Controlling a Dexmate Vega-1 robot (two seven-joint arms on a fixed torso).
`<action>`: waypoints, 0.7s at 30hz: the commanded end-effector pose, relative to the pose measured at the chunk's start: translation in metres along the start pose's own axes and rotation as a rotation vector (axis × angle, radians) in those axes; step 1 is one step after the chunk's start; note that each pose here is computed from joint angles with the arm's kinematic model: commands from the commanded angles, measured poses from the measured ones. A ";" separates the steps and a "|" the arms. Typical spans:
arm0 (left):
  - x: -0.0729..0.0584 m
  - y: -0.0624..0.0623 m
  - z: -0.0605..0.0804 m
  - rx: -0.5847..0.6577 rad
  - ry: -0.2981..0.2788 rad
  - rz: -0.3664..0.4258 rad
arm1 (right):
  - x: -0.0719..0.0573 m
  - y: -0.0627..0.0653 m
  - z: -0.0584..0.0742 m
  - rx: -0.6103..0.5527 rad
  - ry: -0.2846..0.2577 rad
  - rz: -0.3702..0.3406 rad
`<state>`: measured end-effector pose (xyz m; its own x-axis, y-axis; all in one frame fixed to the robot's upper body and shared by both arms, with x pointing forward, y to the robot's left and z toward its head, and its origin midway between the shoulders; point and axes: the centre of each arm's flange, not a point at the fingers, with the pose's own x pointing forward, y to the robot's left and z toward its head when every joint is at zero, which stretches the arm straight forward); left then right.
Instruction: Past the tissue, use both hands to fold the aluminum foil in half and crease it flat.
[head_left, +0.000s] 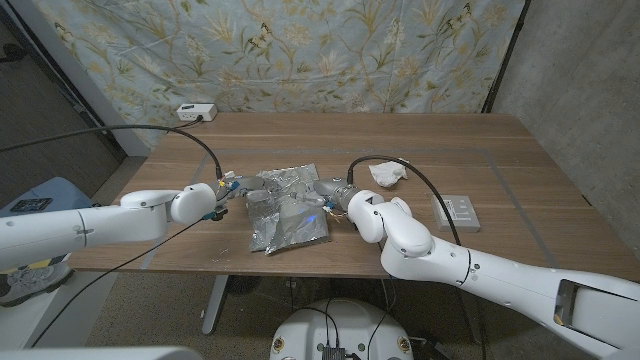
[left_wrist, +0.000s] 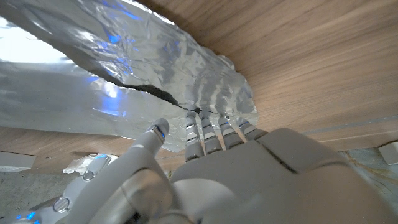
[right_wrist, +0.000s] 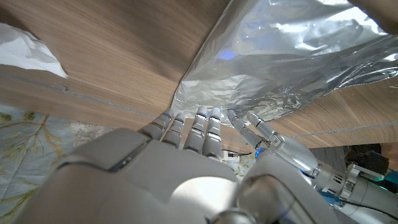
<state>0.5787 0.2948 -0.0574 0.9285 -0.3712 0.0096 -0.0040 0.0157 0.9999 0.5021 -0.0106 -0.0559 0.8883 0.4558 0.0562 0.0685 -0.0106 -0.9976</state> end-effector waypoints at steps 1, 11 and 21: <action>0.000 0.000 -0.001 -0.007 0.005 0.009 | -0.020 -0.008 0.007 0.025 0.012 0.010; 0.001 0.001 -0.002 -0.020 0.005 0.019 | -0.034 -0.002 0.013 0.060 0.065 0.063; 0.003 0.002 0.000 -0.021 0.001 0.029 | -0.046 0.001 0.026 0.062 0.087 0.079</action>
<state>0.5808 0.2958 -0.0557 0.9301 -0.3663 0.0283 -0.0157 0.0373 0.9992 0.4657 -0.0121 -0.0569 0.9151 0.4033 0.0006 -0.0042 0.0112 -0.9999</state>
